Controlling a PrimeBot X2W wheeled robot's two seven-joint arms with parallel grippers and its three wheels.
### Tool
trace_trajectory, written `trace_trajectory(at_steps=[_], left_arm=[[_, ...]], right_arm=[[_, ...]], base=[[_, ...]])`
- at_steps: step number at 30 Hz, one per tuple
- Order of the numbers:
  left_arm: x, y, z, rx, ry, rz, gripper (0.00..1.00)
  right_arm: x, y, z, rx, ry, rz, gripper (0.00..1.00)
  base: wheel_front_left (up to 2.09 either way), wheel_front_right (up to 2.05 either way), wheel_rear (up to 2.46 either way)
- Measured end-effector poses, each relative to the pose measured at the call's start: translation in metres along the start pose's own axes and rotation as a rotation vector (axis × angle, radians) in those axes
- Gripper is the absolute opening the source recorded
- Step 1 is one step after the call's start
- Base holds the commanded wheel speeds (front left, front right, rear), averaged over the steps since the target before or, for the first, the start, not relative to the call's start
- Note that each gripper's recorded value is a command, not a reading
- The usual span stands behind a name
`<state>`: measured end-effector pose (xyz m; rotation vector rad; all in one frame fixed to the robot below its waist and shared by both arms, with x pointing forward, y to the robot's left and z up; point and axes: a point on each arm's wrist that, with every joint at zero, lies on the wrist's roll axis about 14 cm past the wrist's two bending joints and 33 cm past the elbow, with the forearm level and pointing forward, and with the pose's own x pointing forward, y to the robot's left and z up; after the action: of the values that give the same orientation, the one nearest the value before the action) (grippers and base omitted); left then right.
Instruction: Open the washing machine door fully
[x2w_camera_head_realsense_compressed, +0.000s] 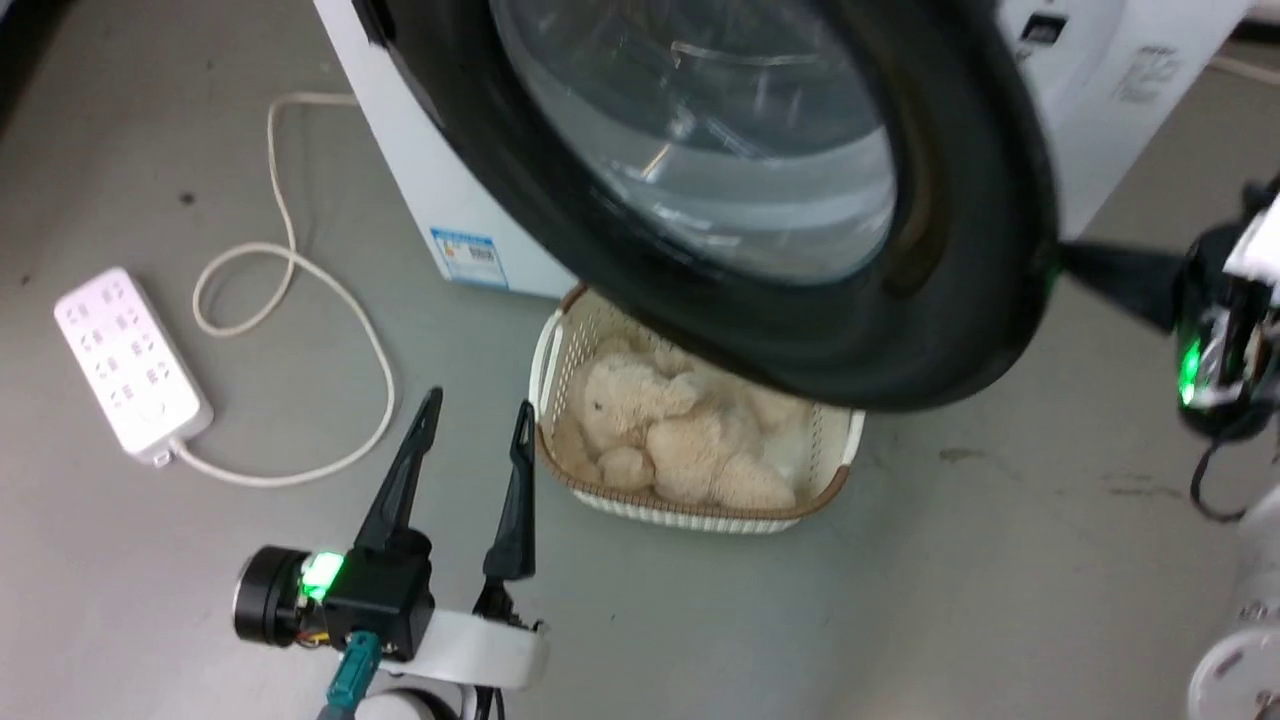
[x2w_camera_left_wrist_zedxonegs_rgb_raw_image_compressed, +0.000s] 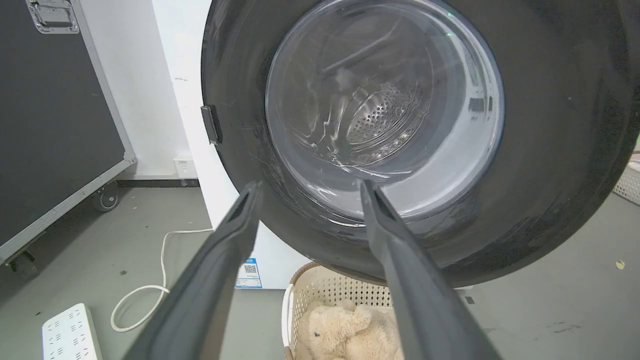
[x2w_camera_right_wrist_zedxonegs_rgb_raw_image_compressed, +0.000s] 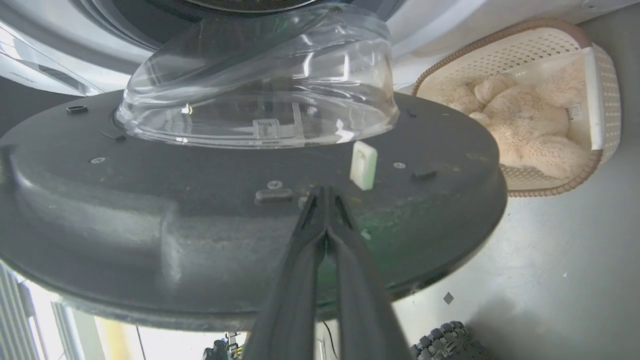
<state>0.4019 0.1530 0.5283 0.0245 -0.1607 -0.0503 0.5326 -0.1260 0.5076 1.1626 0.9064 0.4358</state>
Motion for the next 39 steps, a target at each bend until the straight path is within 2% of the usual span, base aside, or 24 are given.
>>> trace_trajectory(at_steps=[12,19,27,32,35,36,37,39], left_arm=[[-0.024,-0.005,0.011,-0.006,-0.012,-0.016,1.0],[-0.036,-0.005,0.012,-0.008,-0.005,-0.017,1.0],[-0.043,-0.005,0.004,-0.009,0.022,-0.017,1.0],[-0.043,-0.005,0.003,-0.018,0.025,-0.018,1.0],[-0.043,-0.007,0.005,-0.028,0.021,-0.021,1.0],[-0.043,-0.007,0.006,-0.03,0.018,-0.022,1.0],[-0.043,-0.008,0.007,-0.036,0.015,-0.021,1.0],[-0.043,-0.008,0.01,-0.047,0.005,-0.02,1.0]], right_arm=[[0.0,0.006,-0.09,0.002,0.246,0.099,0.0],[0.007,0.01,-0.141,-0.013,0.344,0.16,0.0],[0.019,0.011,-0.183,-0.026,0.376,0.203,0.0],[0.022,0.013,-0.189,-0.029,0.34,0.218,0.0],[0.017,0.014,-0.18,-0.035,0.27,0.223,0.0],[0.015,0.016,-0.171,-0.048,0.218,0.225,0.31],[0.011,0.02,-0.16,-0.082,0.154,0.223,1.0],[-0.003,0.03,-0.13,-0.175,0.0,0.22,1.0]], base=[[0.0,0.0,0.0],[0.0,0.0,0.0],[0.0,0.0,0.0],[0.0,0.0,0.0],[0.0,0.0,0.0],[0.0,0.0,0.0],[0.0,0.0,0.0],[0.0,0.0,0.0]])
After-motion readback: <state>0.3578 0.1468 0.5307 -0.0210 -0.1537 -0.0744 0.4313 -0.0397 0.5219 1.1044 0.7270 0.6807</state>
